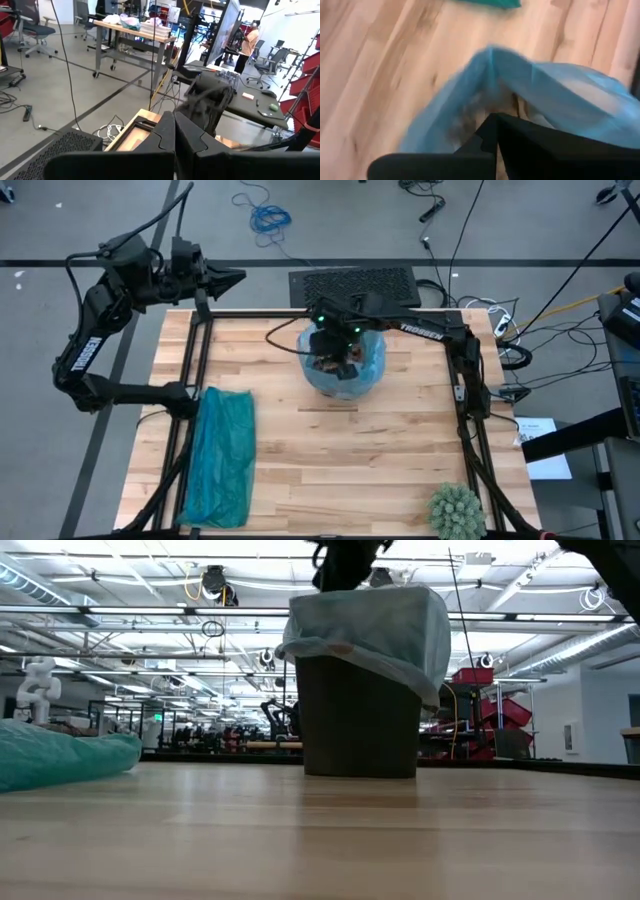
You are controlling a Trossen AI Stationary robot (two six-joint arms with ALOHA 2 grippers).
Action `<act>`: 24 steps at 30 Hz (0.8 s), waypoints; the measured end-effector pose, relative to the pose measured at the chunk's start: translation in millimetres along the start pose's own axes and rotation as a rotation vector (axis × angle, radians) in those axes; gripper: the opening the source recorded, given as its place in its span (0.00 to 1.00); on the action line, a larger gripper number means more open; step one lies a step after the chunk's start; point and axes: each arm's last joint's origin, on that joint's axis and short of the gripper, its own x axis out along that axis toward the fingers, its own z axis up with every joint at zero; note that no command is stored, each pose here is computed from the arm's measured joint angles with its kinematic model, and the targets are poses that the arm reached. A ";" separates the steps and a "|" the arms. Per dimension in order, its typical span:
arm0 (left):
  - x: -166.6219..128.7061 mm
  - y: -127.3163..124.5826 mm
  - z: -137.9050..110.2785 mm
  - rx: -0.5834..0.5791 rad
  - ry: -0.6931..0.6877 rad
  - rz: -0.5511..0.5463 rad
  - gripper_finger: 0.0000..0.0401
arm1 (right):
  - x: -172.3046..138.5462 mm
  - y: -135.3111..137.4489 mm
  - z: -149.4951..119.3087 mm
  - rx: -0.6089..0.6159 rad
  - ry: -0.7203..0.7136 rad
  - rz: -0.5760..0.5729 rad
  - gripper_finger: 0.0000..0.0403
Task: Place trash/remove bag and relplace
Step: Put the brown napkin into the trash bin
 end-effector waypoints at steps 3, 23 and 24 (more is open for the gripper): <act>0.0 0.0 0.0 0.000 0.000 0.000 0.00 | -6.3 -2.3 -9.5 -0.155 0.070 0.006 0.00; -20.1 -7.5 -4.1 -0.017 0.027 0.005 0.00 | 55.1 -31.8 -33.1 -0.209 0.278 0.112 0.00; -22.6 -8.6 -3.7 -0.014 0.020 0.003 0.00 | 58.5 -33.3 -33.0 -0.208 0.276 0.112 0.00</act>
